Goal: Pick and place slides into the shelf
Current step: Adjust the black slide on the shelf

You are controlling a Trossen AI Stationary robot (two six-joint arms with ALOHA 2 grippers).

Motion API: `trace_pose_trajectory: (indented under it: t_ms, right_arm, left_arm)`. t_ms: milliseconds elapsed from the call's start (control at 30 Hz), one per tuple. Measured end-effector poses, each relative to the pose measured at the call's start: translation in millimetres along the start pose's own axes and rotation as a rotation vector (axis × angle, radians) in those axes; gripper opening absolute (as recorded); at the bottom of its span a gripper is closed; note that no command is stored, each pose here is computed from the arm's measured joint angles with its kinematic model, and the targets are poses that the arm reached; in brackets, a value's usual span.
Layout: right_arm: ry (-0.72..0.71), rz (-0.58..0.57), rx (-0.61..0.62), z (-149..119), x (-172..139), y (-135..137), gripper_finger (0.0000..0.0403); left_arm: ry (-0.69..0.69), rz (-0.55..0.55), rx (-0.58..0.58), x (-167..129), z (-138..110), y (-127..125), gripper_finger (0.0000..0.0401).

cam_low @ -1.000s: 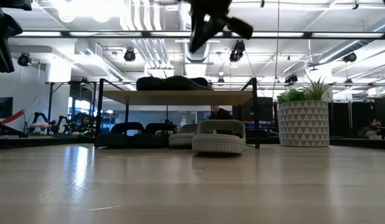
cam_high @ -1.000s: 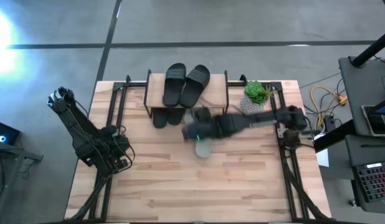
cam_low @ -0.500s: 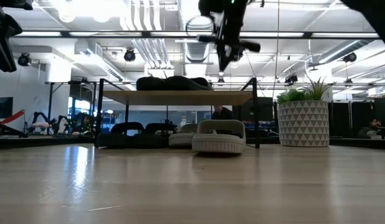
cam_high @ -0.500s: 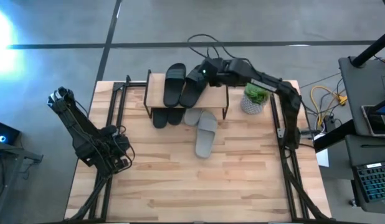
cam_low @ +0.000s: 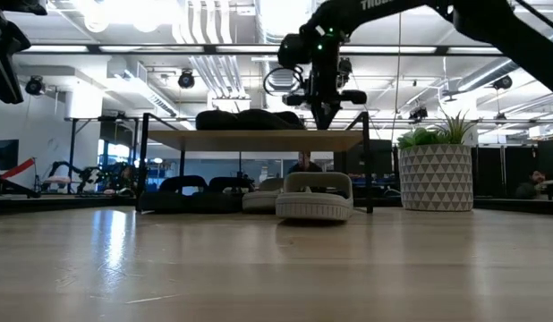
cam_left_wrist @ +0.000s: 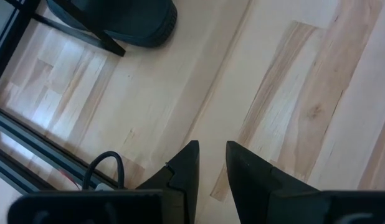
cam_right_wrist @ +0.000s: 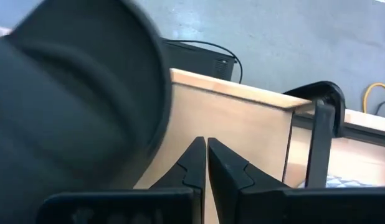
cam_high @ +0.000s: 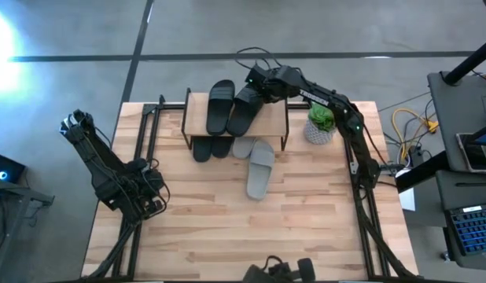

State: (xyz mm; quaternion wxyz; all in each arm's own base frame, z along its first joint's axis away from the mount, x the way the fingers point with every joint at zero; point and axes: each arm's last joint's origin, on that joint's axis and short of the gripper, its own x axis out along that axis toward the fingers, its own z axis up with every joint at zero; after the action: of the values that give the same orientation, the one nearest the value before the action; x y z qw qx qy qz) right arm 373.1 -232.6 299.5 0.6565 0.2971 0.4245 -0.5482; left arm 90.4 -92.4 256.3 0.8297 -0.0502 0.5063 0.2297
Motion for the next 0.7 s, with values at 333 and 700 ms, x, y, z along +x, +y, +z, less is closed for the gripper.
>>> trace_pose_trajectory:
  t_ms: [333, 700]
  right_arm:
    - [-0.029, 0.059, 0.011, 10.0, 6.6, 0.7, 0.0009]
    - [-0.083, 0.124, 0.023, 17.2, 20.3, 12.5, 0.0008]
  left_arm:
    - [0.002, 0.009, 0.006, 0.0, -0.2, 1.0, 0.0065]
    - [0.002, 0.009, 0.006, 0.0, -0.2, 0.9, 0.0065]
